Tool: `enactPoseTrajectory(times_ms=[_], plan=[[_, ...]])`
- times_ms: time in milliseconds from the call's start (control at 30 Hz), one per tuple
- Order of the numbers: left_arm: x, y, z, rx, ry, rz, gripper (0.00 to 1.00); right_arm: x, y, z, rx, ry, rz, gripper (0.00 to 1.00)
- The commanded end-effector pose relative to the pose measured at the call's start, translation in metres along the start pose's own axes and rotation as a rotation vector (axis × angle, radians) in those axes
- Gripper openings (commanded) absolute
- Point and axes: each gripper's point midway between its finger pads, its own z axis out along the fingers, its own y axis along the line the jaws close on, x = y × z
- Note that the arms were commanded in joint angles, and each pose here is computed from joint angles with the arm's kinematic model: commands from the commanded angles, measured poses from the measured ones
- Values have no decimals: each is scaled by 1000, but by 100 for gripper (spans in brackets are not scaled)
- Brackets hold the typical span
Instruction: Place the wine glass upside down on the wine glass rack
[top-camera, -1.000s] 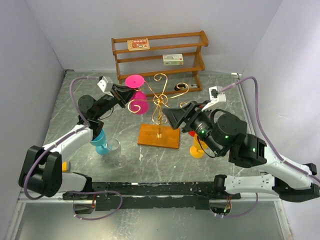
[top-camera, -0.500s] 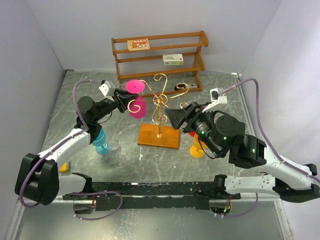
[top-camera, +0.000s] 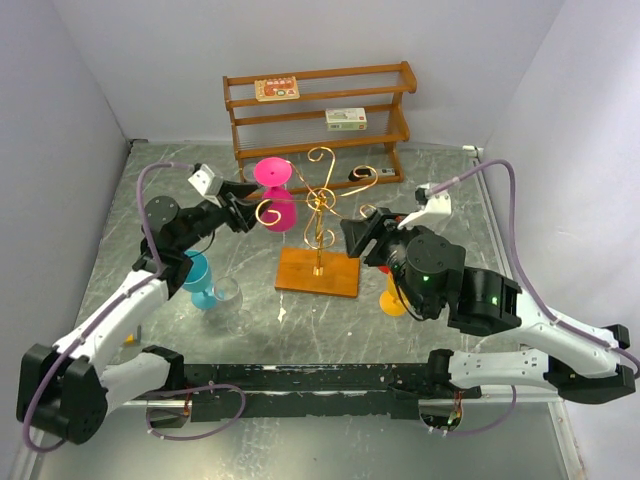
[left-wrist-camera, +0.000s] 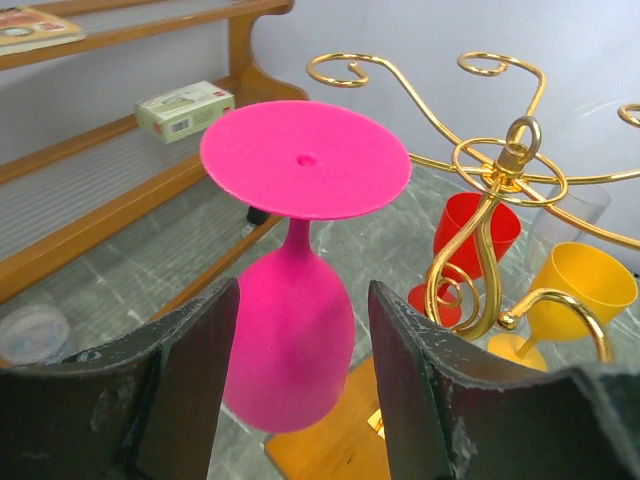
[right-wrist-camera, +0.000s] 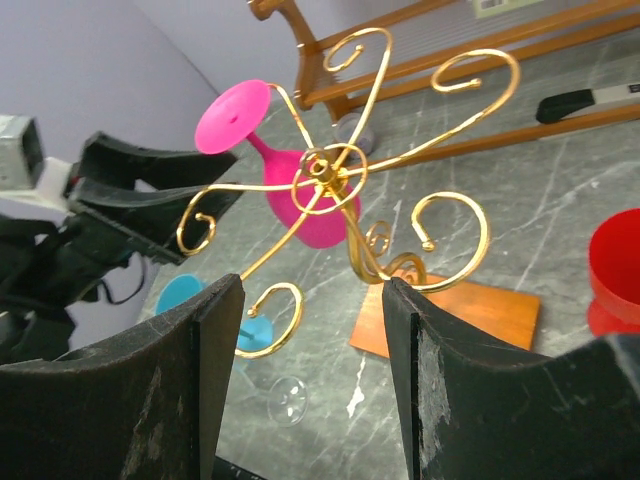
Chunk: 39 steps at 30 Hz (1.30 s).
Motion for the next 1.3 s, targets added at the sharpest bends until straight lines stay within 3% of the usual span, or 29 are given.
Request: enactPoseTrajectory(times_ms=[0,133,333,400,467,700,867,1067,1267], plan=[[-8,15,-20,-168,37,-34,65,-13,-28,-7,101,-57,-28,58],[-19,30,-50,-381,43,-133,68,-22,-60,-18,246,-82,-13,58],[-37,28,-93,-539,71,-189,75,-28,-87,-29,343,-96,-71,58],[-37,23,-103,-543,81,-192,89,-30,-94,-31,382,-99,-108,58],[-37,16,-109,-543,81,-230,91,-32,-101,-34,422,-102,-146,58],[-46,4,-117,-508,59,-225,89,-32,-95,-14,461,-37,-258,64],[-63,-1,-116,-485,48,-205,88,-37,-132,26,535,44,-241,65],[-74,-11,-120,-456,59,-173,88,-43,-161,41,611,65,-217,63],[-81,-21,-126,-426,49,-159,89,-15,-211,54,685,182,-175,54]])
